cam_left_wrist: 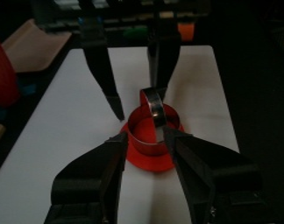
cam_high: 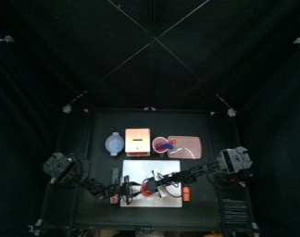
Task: Get the cutter from the drawer then cut the dough then place the extra dough in the bowl
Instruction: Cut the dough
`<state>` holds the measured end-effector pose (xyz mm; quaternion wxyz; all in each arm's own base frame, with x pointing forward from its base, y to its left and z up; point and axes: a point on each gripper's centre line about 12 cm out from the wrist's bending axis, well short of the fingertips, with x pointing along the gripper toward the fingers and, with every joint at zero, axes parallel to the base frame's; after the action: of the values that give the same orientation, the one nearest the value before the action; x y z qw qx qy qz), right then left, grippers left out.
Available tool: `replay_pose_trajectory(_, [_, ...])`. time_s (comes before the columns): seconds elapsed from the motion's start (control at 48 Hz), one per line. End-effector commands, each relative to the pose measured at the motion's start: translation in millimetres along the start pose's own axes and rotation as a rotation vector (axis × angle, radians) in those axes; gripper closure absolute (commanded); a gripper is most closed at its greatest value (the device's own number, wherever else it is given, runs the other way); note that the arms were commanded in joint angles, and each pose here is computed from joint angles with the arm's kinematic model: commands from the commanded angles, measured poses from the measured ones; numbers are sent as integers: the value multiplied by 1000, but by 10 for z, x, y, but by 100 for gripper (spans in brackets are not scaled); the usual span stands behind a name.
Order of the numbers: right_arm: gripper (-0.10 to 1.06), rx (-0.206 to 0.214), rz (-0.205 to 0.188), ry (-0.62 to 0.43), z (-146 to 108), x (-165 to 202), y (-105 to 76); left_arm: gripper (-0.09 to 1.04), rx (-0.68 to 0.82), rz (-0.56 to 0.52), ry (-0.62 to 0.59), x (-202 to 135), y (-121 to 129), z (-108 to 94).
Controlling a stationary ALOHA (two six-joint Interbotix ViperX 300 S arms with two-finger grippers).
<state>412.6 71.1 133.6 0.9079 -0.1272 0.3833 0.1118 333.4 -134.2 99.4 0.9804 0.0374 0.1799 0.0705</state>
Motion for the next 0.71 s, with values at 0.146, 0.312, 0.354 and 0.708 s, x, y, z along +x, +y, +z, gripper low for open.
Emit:
replay_pose_trajectory(0.146, [18,-51,-26,-2,325,-222,-82,28,-23,-1,39,57,-63,-46])
replay_pose_trajectory(0.312, [18,-52,-21,16,328,-223,-60,36,-20,16,56,141,-63,-102])
replay_pose_trajectory(0.354, [18,-56,-17,22,328,-225,-35,36,-21,19,57,166,-64,-100])
replay_pose_trajectory(0.708, [18,-83,4,56,407,-235,97,36,-40,9,153,274,23,-191])
